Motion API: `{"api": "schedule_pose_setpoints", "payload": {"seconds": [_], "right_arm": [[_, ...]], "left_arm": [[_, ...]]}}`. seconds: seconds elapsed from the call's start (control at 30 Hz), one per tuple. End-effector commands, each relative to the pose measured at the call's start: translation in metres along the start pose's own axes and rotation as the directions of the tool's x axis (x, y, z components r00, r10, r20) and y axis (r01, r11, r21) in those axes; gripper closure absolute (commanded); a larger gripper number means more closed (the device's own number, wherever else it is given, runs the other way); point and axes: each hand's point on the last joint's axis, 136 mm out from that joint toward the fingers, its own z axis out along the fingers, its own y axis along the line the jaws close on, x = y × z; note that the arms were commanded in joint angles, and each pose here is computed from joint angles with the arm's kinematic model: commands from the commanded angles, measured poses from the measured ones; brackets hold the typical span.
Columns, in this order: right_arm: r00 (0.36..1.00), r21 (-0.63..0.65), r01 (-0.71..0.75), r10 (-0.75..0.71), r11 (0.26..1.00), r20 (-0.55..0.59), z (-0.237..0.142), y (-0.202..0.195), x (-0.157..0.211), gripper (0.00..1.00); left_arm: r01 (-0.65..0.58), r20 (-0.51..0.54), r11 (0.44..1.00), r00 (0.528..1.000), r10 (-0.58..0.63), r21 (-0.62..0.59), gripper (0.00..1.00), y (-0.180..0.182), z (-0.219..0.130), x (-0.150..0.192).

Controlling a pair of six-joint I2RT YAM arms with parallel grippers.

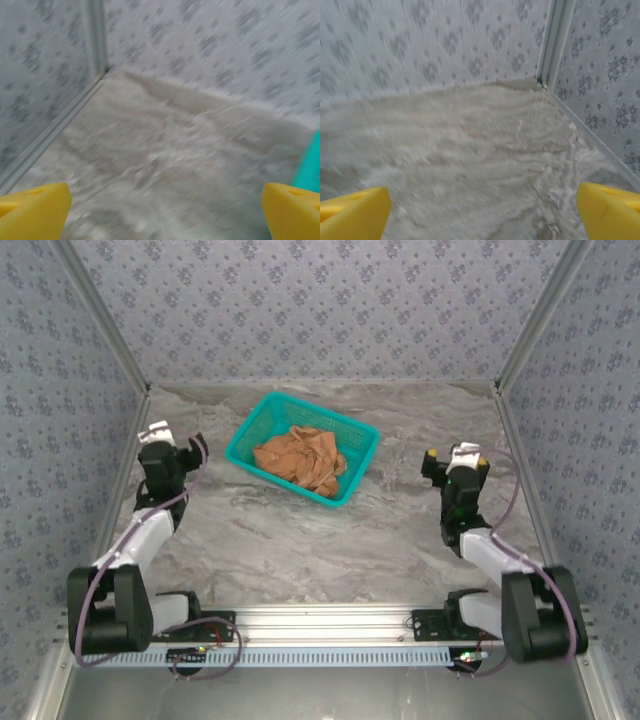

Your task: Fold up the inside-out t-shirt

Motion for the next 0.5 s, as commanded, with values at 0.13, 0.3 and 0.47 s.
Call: {"api": "schedule_pose_setpoints", "payload": {"seconds": [0.13,0.3,0.47], "right_arm": [[0.897,-0.245,-0.170,0.047,0.955,-0.439,-0.036,0.145,0.068,0.06],[0.862,-0.352,-0.239,0.031,0.905,-0.506,-0.033,0.189,0.065,0.08],[0.833,-0.338,-0.259,0.032,0.905,-0.552,-0.031,0.192,0.074,0.08]], "left_arm": [[-0.150,-0.240,0.879,0.929,0.282,0.452,0.04,-0.149,-0.018,0.057],[-0.210,-0.388,0.704,0.712,0.585,0.678,0.04,-0.222,-0.031,0.119],[-0.235,-0.492,0.682,0.537,0.685,0.693,0.02,-0.243,-0.011,0.172]]}}
